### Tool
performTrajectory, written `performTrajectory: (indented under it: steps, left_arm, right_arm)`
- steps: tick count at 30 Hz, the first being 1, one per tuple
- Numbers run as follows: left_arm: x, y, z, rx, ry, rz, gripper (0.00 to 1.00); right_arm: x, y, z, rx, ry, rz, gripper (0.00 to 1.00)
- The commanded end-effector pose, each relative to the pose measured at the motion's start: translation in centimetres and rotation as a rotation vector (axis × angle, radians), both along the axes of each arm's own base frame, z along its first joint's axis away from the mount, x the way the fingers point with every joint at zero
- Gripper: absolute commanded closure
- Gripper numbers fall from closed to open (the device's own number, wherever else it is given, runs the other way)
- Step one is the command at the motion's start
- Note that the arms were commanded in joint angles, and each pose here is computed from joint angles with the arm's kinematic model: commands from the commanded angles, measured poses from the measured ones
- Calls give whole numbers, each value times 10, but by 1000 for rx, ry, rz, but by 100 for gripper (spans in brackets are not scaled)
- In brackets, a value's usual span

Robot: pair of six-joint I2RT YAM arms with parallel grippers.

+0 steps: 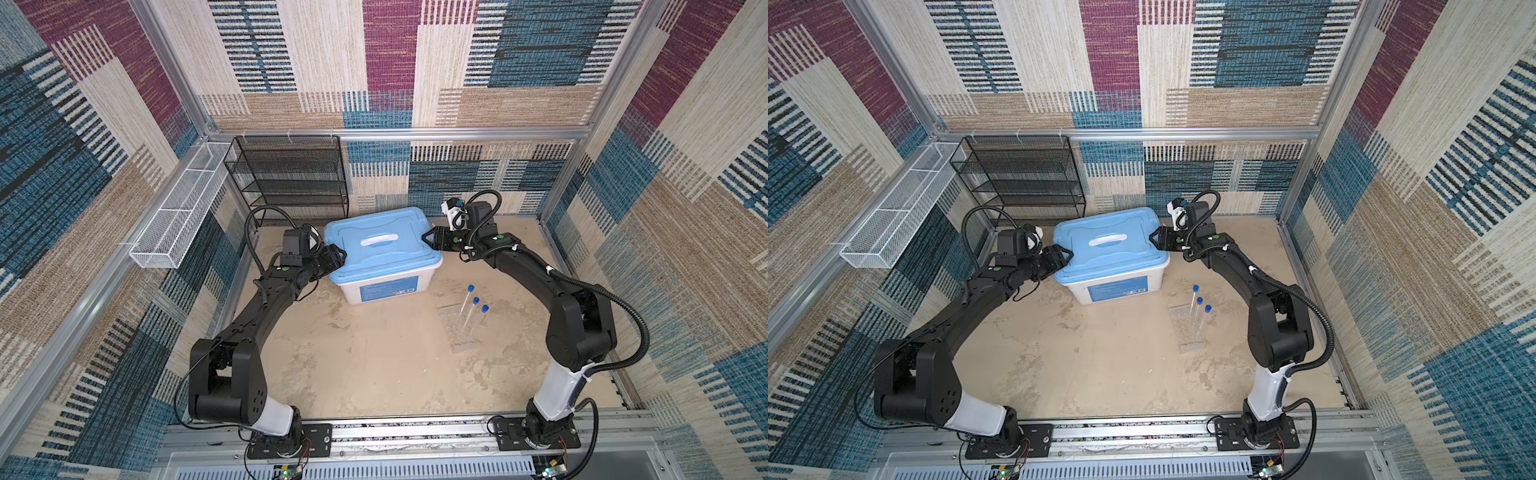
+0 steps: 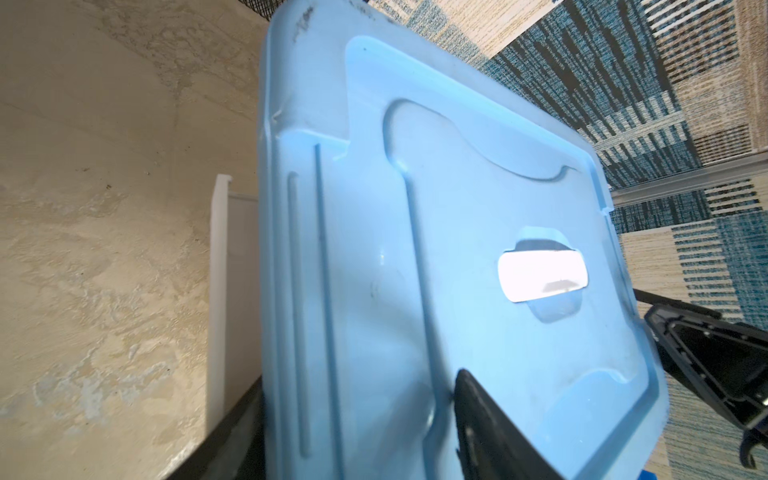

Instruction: Organize the chemistry lab equipment

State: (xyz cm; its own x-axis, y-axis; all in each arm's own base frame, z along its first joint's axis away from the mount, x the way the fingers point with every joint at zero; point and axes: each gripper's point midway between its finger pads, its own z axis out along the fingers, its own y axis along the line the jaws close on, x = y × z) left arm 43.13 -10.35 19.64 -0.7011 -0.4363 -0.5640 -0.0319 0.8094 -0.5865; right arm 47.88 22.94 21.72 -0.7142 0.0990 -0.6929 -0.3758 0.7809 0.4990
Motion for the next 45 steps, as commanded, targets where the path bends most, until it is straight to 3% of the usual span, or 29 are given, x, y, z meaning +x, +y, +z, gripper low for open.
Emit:
performTrajectory:
  steps: [1,9,20,28,36,40,45]
  left_arm:
    - [1,1,2,39,-14,-9,31]
    - [-1,-4,5,55,-21,-22,26]
    - [-9,-13,1,202,6,-50,24]
    - [-10,-17,0,199,3,-70,21]
    - [-8,7,66,233,-127,-5,15]
    - [-9,24,74,179,-153,30,10]
    - [-3,19,43,28,-127,-1,1]
  right_arm:
    - [6,-3,2,-27,-25,-17,39]
    - [5,-15,-4,-84,-33,-64,38]
    - [1,-18,-13,-102,-17,-65,38]
    - [-1,-26,-34,-149,8,-87,39]
    - [1,-24,-39,-154,20,-77,39]
    - [-1,-23,-44,-154,32,-73,40]
    - [-3,-24,-47,-158,36,-71,40]
